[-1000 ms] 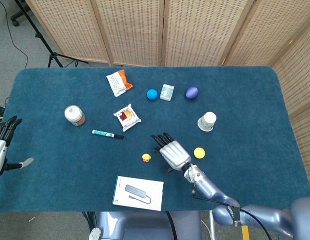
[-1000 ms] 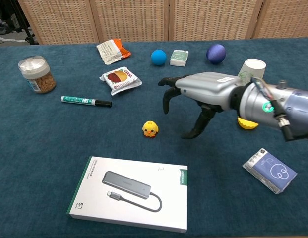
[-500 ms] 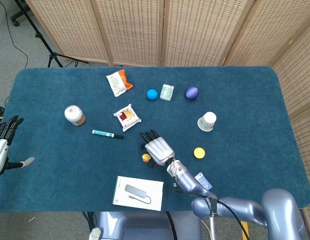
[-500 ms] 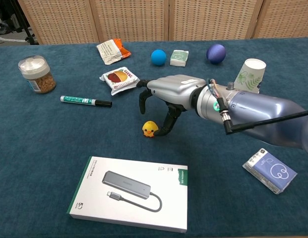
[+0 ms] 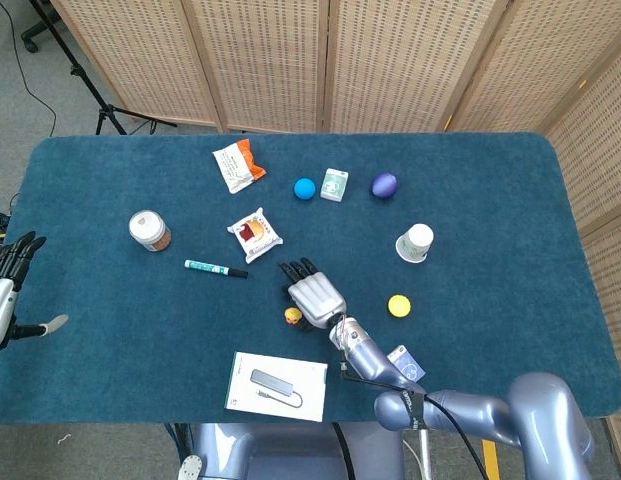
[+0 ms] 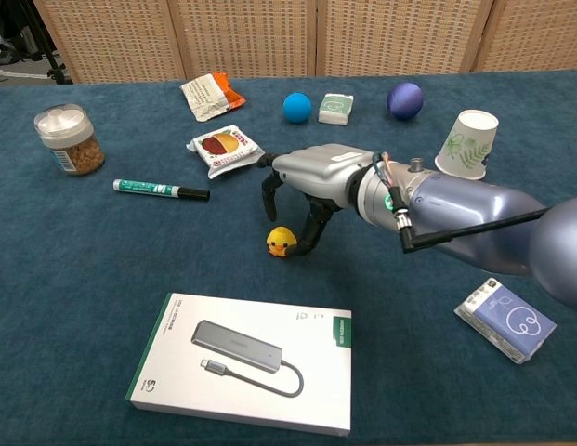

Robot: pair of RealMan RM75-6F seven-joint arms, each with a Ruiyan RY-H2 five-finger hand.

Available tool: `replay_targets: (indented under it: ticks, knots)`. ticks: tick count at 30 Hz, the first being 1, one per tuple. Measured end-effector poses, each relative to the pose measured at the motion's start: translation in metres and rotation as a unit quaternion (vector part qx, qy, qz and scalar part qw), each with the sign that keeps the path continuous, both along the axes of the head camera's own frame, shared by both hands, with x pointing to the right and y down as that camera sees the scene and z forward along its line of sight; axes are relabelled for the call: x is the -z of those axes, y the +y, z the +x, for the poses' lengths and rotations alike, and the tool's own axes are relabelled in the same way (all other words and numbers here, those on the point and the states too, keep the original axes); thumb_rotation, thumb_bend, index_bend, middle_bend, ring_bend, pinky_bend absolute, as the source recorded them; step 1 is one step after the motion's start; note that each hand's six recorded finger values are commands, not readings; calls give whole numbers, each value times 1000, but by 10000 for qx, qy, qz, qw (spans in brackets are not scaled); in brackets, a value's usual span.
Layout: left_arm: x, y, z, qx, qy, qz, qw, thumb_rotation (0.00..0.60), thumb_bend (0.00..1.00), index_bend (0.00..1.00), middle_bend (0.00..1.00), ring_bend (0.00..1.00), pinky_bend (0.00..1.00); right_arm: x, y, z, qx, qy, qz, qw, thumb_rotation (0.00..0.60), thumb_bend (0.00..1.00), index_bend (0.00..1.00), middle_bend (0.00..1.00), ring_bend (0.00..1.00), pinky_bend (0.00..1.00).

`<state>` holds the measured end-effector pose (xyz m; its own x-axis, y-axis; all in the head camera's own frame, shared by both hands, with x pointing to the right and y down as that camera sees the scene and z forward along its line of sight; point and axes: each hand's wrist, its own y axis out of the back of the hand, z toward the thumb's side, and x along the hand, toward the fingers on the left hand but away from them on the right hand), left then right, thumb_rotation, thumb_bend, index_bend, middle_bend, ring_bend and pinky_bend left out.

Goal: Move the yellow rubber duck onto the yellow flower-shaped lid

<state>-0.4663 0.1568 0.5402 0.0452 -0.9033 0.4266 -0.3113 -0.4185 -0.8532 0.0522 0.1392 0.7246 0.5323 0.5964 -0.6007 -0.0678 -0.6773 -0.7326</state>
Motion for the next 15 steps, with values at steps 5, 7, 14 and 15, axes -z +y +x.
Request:
replay_targets:
  ticks: [5,7,14,15]
  knots:
    - [0,0,0,-8,12,5,10000,600,19,0,0,0,0,-2,0,1,-20,49,-17,10000,600,330,469,0,0,0]
    - [0,0,1,-17,16,0,10000,600,19,0,0,0,0,-2,0,1,-29,57,-14,10000,600,347,477,0,0,0]
    - [1,0,1,-19,25,0,10000,600,19,0,0,0,0,-1,0,0,-61,33,-26,10000,600,363,515,0,0,0]
    - [1,0,0,-19,28,-1,10000,600,19,0,0,0,0,0,0,0,-60,25,-26,10000,600,363,520,0,0,0]
